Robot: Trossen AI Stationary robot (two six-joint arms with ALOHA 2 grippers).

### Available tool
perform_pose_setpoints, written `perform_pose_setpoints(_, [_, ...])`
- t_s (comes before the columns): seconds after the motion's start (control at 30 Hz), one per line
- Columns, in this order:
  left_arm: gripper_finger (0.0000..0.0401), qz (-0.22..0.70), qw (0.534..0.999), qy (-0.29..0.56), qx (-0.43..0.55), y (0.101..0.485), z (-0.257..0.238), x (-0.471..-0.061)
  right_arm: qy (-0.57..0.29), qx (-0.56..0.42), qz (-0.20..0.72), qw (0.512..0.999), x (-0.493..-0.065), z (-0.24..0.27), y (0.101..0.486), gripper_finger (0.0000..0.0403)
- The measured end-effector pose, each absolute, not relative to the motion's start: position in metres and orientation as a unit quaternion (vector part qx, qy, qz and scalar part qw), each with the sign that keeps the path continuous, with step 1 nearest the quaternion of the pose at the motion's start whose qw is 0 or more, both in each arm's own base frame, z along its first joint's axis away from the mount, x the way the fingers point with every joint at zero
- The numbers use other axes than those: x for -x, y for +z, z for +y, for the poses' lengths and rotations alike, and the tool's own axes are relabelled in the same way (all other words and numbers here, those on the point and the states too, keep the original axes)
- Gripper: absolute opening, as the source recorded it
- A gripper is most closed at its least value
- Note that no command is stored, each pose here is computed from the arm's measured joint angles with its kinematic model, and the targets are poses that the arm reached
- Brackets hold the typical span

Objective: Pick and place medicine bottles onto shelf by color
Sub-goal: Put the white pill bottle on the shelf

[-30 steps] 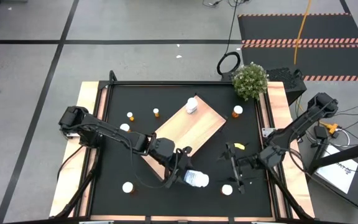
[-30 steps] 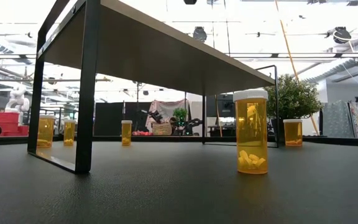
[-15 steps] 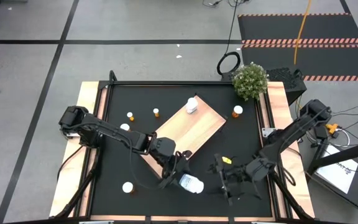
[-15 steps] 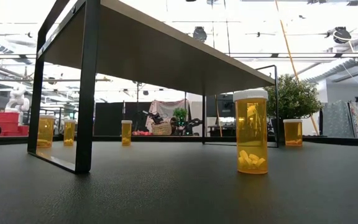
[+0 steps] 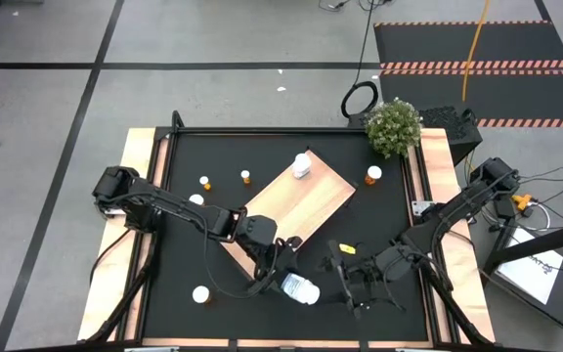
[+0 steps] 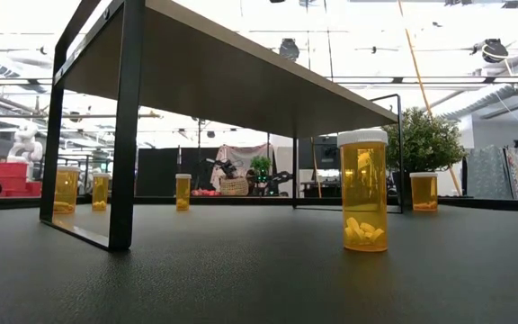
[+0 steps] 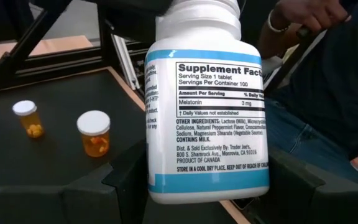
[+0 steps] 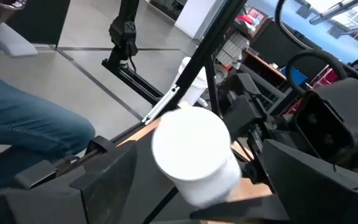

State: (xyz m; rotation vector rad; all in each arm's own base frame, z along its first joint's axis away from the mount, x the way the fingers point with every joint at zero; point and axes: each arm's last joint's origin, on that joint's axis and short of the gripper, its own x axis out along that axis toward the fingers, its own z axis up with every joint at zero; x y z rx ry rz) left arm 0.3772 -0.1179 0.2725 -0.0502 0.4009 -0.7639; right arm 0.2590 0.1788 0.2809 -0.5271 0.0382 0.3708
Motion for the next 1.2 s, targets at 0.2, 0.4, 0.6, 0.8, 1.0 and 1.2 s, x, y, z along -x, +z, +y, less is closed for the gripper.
perform_pose_setpoints(0.2, [0.0241,0.194,0.909,-0.368,0.025,0.2725,-0.1160,-0.3778,0.195,0.268,0.022,0.943,-0.2626,0.1799,0.2755,0.0325])
perform_pose_setpoints(0.4, [0.0241,0.196,0.909,-0.367,0.028,0.2724,-0.1161,-0.3777,0.194,0.263,0.022,0.945,-0.2682,0.1753,0.2737,0.0268])
perform_pose_setpoints(0.6, [0.0241,0.196,0.909,-0.367,0.028,0.2724,-0.1160,-0.3778,0.192,0.260,0.010,0.946,-0.2682,0.1759,0.2761,0.0221])
perform_pose_setpoints(0.8, [0.0241,0.197,0.909,-0.366,0.030,0.2723,-0.1159,-0.3777,0.192,0.262,0.010,0.946,-0.2681,0.1758,0.2763,0.0197])
perform_pose_setpoints(1.0, [0.0242,0.199,0.911,-0.359,0.031,0.2722,-0.1159,-0.3779,0.191,0.261,0.011,0.946,-0.2680,0.1757,0.2763,0.0194])
perform_pose_setpoints(1.2, [0.0268,0.199,0.924,-0.324,0.025,0.2721,-0.1200,-0.3778,0.191,0.259,0.014,0.947,-0.2678,0.1755,0.2759,0.0195])
